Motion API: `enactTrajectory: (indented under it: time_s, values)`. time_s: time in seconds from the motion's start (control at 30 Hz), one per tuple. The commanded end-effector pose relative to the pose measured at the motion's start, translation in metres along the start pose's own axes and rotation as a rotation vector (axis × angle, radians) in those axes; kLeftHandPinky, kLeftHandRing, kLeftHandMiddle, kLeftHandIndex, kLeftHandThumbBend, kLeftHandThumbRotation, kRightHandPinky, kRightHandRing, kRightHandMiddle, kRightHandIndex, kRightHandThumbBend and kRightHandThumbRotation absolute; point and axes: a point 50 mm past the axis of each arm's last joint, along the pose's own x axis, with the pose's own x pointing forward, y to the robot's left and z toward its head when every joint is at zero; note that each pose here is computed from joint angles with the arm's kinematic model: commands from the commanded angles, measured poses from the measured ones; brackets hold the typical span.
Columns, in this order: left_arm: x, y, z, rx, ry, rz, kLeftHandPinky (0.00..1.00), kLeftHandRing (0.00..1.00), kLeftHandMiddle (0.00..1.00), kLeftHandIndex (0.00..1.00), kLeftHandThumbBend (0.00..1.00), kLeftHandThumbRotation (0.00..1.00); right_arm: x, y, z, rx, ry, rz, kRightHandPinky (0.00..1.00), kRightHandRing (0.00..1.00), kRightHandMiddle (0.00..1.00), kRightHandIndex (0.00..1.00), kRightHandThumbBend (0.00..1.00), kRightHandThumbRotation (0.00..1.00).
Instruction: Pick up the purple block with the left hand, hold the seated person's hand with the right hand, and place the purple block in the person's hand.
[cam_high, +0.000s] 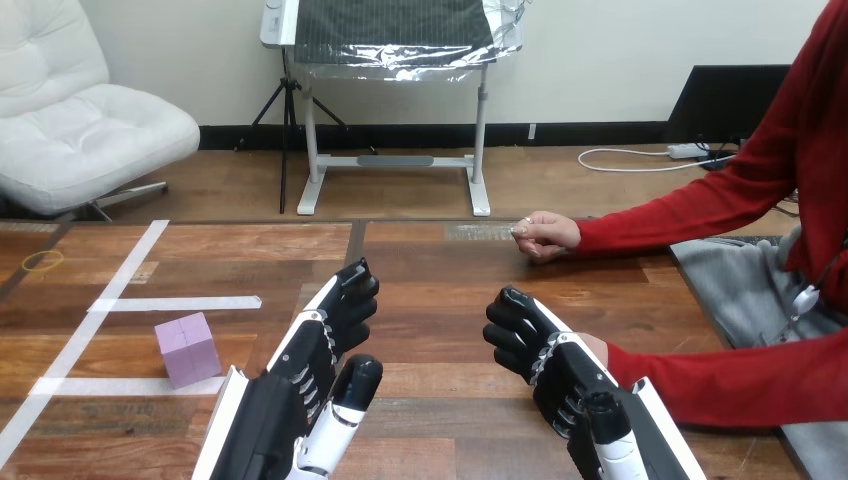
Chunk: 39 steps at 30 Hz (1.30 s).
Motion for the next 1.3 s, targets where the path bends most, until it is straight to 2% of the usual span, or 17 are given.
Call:
enactTrajectory:
  time_s: [0.0, 0.47, 0.67, 1.0, 1.27]
  values:
    - [0.012, 0.001, 0.014, 0.009, -0.092, 0.010, 0.87, 0.90, 0.90, 0.90, 0.49, 0.77, 0.012, -0.002, 0.011, -0.014, -0.089, -0.004, 0.93, 0.92, 0.92, 0.92, 0.69, 1.00]
    - [0.015, 0.003, 0.013, 0.041, -0.099, 0.016, 0.87, 0.88, 0.88, 0.88, 0.49, 0.76, 0.014, -0.001, 0.010, -0.015, -0.091, -0.004, 0.94, 0.92, 0.92, 0.92, 0.68, 1.00]
    - [0.020, 0.011, 0.012, 0.157, -0.123, 0.033, 0.84, 0.86, 0.87, 0.88, 0.49, 0.80, 0.015, -0.002, 0.010, -0.014, -0.088, -0.004, 0.94, 0.92, 0.92, 0.92, 0.68, 1.00]
    - [0.048, 0.041, 0.011, 0.281, -0.175, 0.033, 0.81, 0.85, 0.86, 0.85, 0.51, 0.86, 0.016, -0.004, 0.010, -0.013, -0.091, -0.005, 0.93, 0.92, 0.92, 0.92, 0.68, 1.00]
    - [0.070, 0.062, 0.013, 0.384, -0.144, 0.014, 0.76, 0.85, 0.87, 0.85, 0.56, 0.85, 0.017, -0.005, 0.010, -0.019, -0.089, -0.005, 0.93, 0.91, 0.92, 0.92, 0.69, 1.00]
